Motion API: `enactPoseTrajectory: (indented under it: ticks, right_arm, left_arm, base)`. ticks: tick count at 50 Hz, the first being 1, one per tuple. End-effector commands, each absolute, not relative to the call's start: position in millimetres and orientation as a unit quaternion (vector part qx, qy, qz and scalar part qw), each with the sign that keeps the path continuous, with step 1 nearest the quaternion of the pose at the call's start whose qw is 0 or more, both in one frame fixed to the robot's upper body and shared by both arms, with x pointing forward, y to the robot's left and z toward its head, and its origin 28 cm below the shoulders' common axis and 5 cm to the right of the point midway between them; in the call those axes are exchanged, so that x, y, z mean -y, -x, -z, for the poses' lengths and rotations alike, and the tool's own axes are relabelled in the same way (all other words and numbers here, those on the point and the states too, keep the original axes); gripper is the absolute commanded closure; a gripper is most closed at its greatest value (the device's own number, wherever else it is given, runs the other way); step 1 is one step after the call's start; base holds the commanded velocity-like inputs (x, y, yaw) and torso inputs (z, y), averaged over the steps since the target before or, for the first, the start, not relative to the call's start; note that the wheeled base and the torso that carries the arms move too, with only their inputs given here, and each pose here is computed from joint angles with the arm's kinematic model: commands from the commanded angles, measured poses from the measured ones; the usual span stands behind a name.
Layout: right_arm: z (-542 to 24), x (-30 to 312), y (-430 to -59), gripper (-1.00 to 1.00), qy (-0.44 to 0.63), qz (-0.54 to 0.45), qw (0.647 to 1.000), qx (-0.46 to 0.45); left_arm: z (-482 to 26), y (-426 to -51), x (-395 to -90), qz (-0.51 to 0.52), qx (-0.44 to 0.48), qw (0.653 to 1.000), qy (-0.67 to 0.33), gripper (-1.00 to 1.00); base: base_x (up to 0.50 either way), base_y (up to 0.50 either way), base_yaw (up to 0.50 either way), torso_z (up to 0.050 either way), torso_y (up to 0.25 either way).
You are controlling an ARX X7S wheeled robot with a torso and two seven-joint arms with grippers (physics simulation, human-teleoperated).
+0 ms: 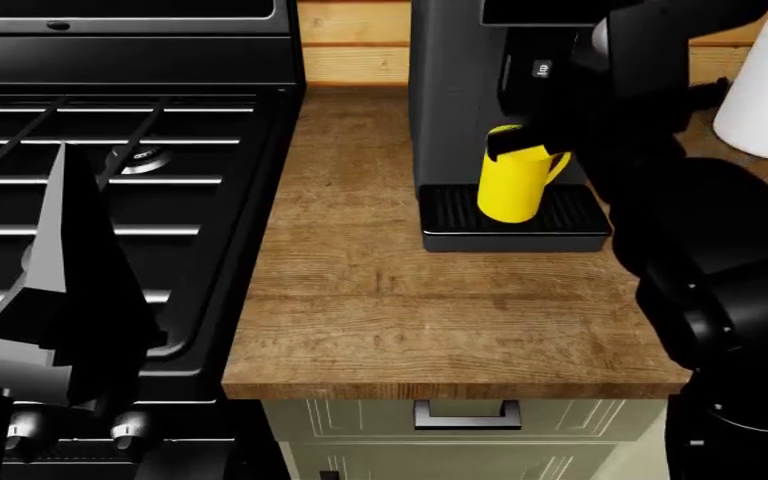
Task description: Pick the mug from the cabinet, place it under the coffee machine dispenser, and press the start button.
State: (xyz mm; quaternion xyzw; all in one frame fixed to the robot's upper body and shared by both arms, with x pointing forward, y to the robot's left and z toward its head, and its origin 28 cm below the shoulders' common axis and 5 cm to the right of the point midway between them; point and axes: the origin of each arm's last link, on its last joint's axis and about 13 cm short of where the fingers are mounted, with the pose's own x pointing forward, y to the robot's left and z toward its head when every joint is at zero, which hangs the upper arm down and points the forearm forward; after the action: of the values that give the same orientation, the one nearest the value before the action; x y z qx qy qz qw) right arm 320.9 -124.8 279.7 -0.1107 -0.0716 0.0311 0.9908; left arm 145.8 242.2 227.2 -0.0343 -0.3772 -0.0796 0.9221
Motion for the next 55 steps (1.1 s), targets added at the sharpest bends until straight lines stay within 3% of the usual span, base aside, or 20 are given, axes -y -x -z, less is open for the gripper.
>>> enactPoseTrajectory:
  ticks: [1, 55]
  right_arm:
    - [-273, 127, -324, 1.00, 0.113, -0.023, 0.991, 0.061]
    - [-272, 126, -340, 1.00, 0.114, -0.029, 0.992, 0.043]
  left_arm:
    - [-227, -145, -242, 0.080, 0.377, 0.922, 0.035, -1.00]
    - [-228, -146, -243, 0.080, 0.381, 0.921, 0.035, -1.00]
  base:
    - [0.00, 0.00, 0.00, 0.000, 0.000]
    - [0.00, 0.00, 0.00, 0.000, 0.000]
